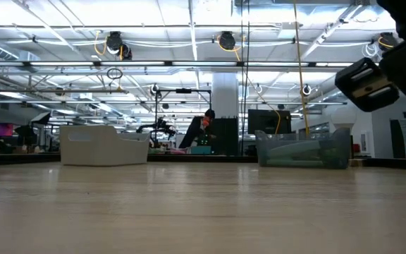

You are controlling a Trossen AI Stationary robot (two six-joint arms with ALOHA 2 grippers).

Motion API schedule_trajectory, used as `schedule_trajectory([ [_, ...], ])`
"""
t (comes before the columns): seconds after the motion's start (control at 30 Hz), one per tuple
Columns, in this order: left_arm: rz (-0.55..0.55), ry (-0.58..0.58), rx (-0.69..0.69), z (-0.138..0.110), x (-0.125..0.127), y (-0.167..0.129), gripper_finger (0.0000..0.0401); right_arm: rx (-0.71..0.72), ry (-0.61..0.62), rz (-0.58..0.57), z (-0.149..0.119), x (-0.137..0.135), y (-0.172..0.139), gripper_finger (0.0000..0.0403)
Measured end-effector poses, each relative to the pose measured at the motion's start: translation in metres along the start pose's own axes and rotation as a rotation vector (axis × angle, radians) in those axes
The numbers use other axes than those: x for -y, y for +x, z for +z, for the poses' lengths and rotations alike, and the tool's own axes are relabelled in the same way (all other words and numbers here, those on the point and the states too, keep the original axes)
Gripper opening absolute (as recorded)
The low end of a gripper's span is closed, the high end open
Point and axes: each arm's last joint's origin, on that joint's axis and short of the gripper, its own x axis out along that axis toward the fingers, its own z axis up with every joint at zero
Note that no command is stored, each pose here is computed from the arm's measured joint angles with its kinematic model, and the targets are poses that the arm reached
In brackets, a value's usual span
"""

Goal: Pick and place Stapler, Stapler remover, tape
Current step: Put the violet staple remover into the white bin

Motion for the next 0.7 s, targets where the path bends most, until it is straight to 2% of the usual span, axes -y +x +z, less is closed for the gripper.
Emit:
schedule_trajectory([
  [0.37, 0.023, -0.010, 0.027, 0.009, -0.003, 0.006, 0.0145, 0.043, -0.062, 0.052, 0.004, 0.006, 0.015, 0.0100],
  [0.7, 0.029, -0.006, 0.033, 0.010, -0.004, 0.007, 0.0145, 0.038, -0.048, 0.078, 0.002, 0.008, 0.026, 0.0100],
])
